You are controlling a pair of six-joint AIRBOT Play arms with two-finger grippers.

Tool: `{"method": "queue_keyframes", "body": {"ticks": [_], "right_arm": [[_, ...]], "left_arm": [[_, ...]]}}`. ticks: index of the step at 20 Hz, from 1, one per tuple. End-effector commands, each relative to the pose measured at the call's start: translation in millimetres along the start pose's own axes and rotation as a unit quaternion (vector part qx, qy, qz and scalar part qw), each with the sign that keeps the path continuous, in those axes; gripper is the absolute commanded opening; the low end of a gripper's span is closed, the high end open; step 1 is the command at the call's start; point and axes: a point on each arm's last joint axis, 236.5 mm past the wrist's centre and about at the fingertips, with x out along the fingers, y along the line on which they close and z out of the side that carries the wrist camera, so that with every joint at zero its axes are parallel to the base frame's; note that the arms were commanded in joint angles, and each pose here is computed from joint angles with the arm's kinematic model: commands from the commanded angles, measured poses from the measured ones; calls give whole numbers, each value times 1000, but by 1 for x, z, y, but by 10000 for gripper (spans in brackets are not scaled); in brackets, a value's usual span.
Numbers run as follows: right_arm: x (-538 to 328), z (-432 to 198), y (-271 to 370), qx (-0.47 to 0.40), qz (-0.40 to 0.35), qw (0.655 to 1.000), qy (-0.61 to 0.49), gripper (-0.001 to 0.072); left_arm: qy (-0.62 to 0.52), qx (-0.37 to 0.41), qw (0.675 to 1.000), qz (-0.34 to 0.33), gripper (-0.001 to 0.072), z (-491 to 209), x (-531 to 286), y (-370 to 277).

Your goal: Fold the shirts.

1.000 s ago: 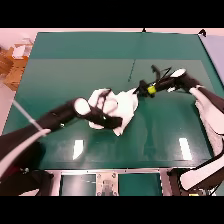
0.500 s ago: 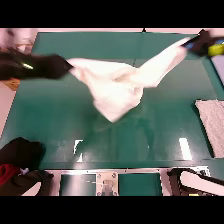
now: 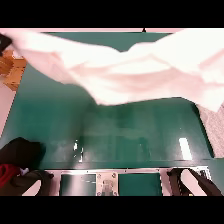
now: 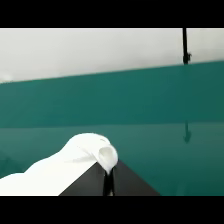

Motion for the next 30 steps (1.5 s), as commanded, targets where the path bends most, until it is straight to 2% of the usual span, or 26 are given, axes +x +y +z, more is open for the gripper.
{"method": "queue_keyframes", "body": {"ticks": [1, 5, 8, 10, 13, 15, 16, 17, 18, 19, 21, 23, 24, 28, 29, 30], "right_arm": [[30, -59, -38, 58, -26, 995, 76, 17], [128, -189, -102, 167, -35, 966, 192, 17], [182, -311, -129, 246, -50, 917, 310, 17], [213, -362, -135, 275, -44, 891, 357, 17], [252, -383, -141, 323, -24, 872, 367, 17], [268, -371, -147, 320, -18, 877, 357, 17], [272, -361, -148, 314, -15, 882, 350, 43], [273, -348, -148, 308, -8, 886, 346, 183], [269, -335, -148, 303, 4, 887, 349, 270], [261, -324, -151, 297, 11, 887, 354, 269], [238, -306, -163, 302, 17, 882, 362, 268], [209, -307, -179, 308, 2, 875, 374, 268], [193, -314, -188, 309, -14, 871, 382, 269], [136, -362, -204, 354, -66, 846, 394, 269], [128, -374, -207, 370, -78, 840, 389, 274], [122, -386, -208, 383, -87, 834, 387, 325]], "left_arm": [[78, 0, 996, 39, 26, -44, 29, 23], [214, -10, 976, 36, 26, -154, 117, 33], [306, -20, 952, 16, 27, -233, 183, 32], [326, -33, 945, -4, 26, -253, 228, 27], [327, -40, 944, -5, 26, -243, 281, 32], [332, -38, 943, -6, 27, -231, 301, 35], [332, -35, 943, -5, 27, -223, 307, 37], [331, -28, 943, 0, 31, -215, 307, 40], [331, -13, 944, 11, 314, -204, 302, 47], [334, 2, 942, 30, 636, -193, 293, 59], [357, -4, 933, 47, 643, -182, 270, 84], [398, -37, 916, 28, 644, -198, 247, 100], [420, -57, 906, 1, 644, -212, 239, 101], [424, -140, 876, -182, 644, -256, 237, 47], [425, -144, 870, -205, 643, -271, 240, 34], [431, -144, 865, -212, 643, -287, 242, 27]]}}
